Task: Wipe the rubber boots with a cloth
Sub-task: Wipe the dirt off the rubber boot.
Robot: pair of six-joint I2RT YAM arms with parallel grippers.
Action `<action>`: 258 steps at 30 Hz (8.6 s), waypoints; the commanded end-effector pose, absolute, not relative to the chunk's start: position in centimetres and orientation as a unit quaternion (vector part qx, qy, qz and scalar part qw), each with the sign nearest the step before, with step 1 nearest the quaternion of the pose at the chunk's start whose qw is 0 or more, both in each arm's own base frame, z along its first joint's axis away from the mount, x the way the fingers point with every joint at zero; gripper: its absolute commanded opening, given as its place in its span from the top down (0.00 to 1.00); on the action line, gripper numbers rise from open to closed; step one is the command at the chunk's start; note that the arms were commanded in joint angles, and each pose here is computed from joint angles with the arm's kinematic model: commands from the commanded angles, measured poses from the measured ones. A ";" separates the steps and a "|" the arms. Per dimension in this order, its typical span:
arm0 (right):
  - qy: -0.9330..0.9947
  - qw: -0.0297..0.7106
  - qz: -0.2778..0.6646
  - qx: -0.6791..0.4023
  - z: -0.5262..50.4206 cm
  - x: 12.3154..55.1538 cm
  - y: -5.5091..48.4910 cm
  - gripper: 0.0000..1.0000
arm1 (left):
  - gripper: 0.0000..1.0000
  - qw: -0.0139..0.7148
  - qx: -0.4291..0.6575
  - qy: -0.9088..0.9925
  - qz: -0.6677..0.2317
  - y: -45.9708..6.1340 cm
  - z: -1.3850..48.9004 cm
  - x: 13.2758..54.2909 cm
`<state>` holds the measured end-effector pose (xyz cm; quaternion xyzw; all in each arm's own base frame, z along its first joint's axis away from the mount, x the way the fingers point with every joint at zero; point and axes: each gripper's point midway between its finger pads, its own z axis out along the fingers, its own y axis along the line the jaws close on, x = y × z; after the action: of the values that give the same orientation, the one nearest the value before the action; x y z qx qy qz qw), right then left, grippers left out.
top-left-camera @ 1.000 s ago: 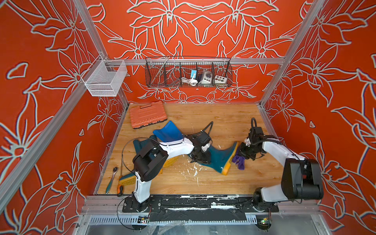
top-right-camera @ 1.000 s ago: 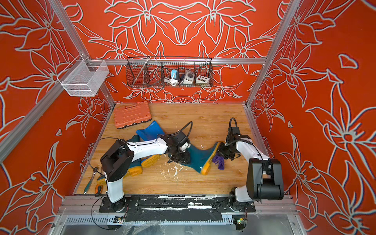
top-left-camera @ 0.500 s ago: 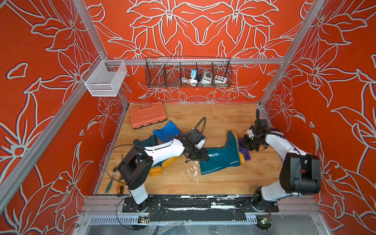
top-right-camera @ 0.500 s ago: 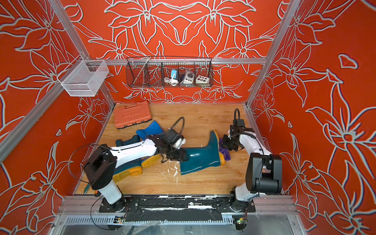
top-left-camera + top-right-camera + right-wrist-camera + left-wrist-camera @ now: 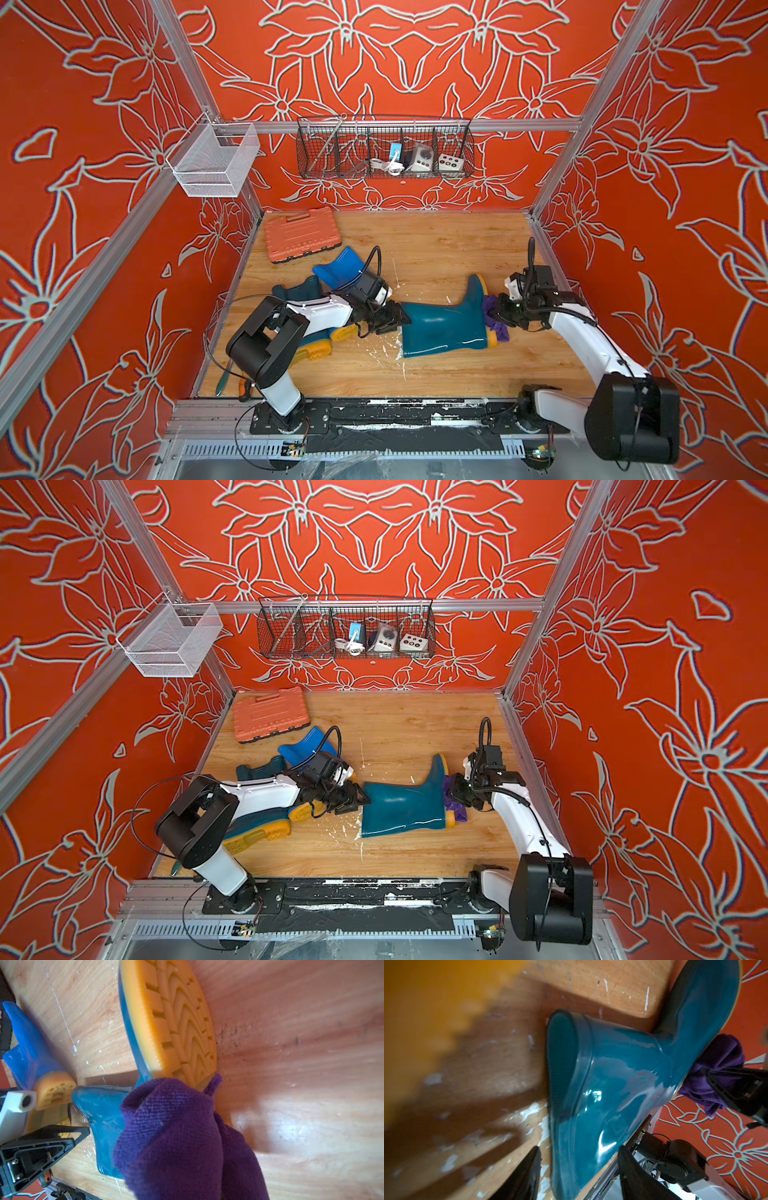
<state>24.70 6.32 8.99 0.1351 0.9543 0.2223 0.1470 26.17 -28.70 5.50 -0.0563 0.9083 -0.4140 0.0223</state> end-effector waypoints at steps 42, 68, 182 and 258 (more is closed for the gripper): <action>0.965 0.076 0.223 -0.112 10.8 29.4 28.2 1.00 | 0.74 0.010 -0.033 0.901 -0.432 -30.3 5.3 24.0; 0.955 0.016 0.266 -0.133 7.3 28.2 33.8 1.00 | 1.00 0.039 -0.028 0.915 -0.401 -29.6 6.6 24.1; 0.990 0.041 0.127 0.048 6.4 21.4 9.3 1.00 | 1.00 0.097 -0.151 0.894 -0.411 -27.2 12.2 27.5; 0.910 0.245 0.193 -0.274 12.0 20.9 27.8 1.00 | 1.00 -0.042 -0.342 0.832 -0.434 -29.0 17.2 28.1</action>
<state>20.39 29.83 13.54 -0.2958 0.8910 0.2409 0.2460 28.06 -28.68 14.55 -0.3266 0.8564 -0.3980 -0.0383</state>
